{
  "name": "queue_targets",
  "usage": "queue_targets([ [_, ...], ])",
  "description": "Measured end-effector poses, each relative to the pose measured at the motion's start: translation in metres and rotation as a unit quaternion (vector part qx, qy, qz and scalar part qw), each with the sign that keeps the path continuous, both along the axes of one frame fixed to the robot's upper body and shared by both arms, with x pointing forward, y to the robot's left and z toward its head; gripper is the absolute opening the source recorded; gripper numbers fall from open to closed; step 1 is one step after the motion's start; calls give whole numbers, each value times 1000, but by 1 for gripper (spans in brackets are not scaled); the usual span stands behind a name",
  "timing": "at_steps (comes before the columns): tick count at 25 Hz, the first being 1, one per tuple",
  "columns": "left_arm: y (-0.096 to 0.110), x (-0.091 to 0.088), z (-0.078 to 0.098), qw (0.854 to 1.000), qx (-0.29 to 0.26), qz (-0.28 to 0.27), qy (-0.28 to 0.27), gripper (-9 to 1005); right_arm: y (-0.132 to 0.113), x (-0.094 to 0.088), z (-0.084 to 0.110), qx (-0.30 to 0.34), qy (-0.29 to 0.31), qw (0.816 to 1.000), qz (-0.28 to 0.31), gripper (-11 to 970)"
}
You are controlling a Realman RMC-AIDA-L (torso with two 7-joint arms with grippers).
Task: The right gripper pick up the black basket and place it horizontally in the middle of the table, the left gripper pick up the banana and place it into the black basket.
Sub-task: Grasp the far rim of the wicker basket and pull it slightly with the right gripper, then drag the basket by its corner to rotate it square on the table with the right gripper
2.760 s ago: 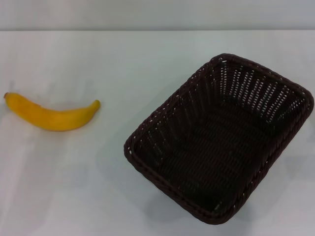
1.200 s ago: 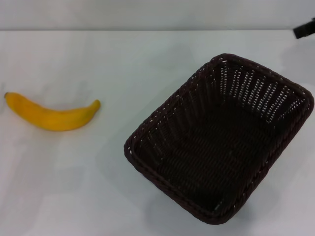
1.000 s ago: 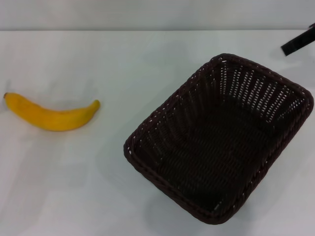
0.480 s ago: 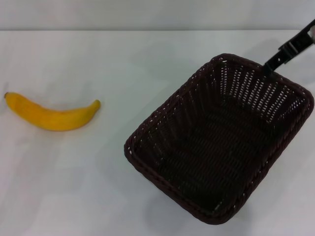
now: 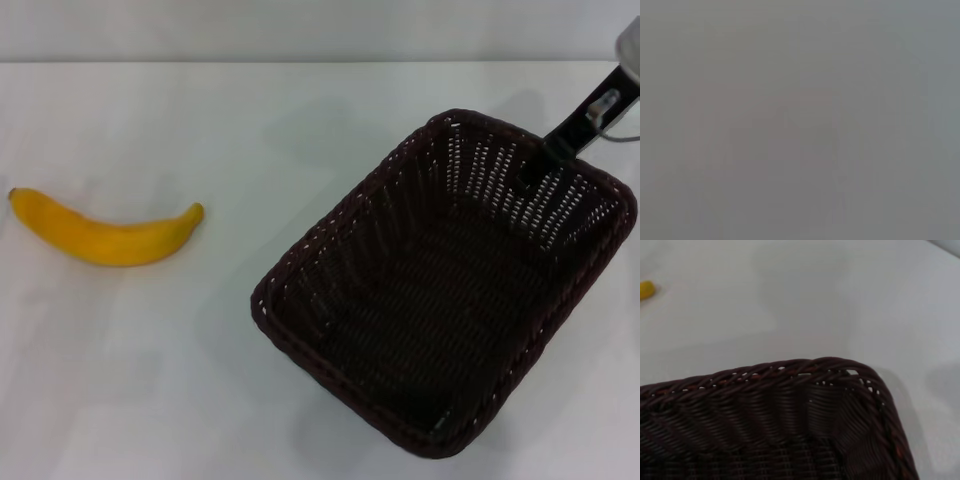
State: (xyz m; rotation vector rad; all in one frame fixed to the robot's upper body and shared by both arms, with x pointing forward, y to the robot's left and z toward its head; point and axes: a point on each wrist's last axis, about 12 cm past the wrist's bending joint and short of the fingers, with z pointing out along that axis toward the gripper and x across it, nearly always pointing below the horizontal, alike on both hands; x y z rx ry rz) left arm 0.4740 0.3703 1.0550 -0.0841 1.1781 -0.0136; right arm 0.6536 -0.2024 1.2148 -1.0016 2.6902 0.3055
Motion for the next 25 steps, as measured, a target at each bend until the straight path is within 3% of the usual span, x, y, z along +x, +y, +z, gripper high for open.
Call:
queue_targets([
  [8,1,-1,0,1000,0,1,0,881,16,3,-10,-19,17,1000,13,634],
  [18,10,-2,5,1000,9,10,-9,881,27,4,-8,-36,23,999,29,444],
  [25,27,-10,14,999,33,33,-26,881,27,6,-3,-32,29,999,-11,195],
])
